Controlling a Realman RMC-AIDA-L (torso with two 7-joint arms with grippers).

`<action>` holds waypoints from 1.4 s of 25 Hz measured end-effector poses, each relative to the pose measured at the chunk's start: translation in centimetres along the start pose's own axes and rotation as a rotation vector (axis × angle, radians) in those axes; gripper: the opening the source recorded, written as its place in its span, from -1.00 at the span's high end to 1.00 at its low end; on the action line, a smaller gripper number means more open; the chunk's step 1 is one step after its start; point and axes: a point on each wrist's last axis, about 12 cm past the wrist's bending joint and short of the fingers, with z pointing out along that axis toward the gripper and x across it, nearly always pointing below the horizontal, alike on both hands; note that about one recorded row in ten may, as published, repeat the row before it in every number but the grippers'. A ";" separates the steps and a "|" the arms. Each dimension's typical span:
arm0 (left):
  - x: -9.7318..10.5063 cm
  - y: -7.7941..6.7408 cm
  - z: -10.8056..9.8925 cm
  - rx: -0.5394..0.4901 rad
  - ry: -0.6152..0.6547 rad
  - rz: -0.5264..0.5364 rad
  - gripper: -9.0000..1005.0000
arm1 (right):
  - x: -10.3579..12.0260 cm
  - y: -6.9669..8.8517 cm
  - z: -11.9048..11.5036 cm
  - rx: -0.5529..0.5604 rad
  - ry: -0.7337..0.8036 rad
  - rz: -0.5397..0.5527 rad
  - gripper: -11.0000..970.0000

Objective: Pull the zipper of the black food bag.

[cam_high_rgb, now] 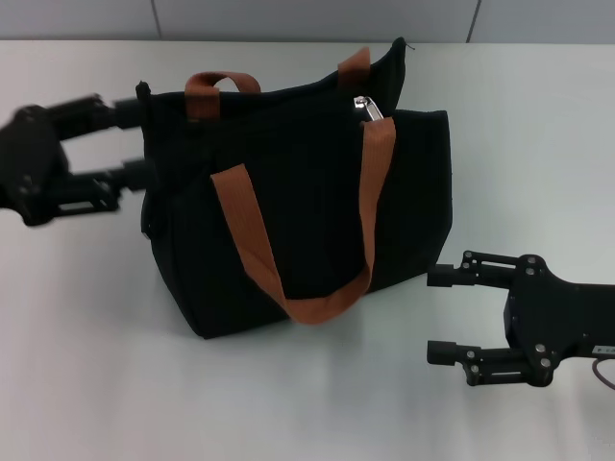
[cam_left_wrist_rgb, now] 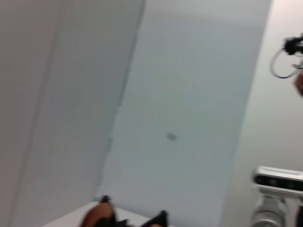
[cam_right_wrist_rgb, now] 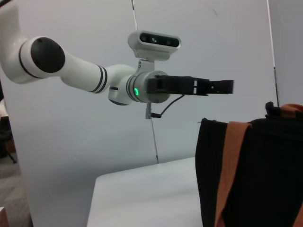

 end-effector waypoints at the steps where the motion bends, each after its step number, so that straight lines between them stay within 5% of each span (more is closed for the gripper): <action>1: 0.0 0.0 0.0 0.000 0.000 0.000 -0.48 | 0.0 -0.1 0.1 0.008 0.005 -0.001 -0.61; 2: -0.2 -1.3 1.5 0.139 -0.024 -0.001 -0.62 | 0.0 -0.1 0.1 0.008 0.005 -0.001 -0.61; 5: 0.7 -2.5 3.7 0.221 -0.063 0.031 -0.62 | 0.2 -0.2 0.2 0.011 0.006 0.006 -0.61; 15: 4.5 -6.3 6.0 0.358 -0.119 0.148 -0.62 | 0.3 -0.5 0.5 0.023 0.014 0.013 -0.61; 24: 9.4 -7.5 5.5 0.276 -0.022 0.087 -0.62 | 0.8 0.1 0.6 0.010 0.002 0.038 -0.61; 35: 11.3 -7.4 6.1 0.245 0.092 0.088 -0.62 | 2.7 1.3 1.4 -0.024 0.032 0.014 -0.61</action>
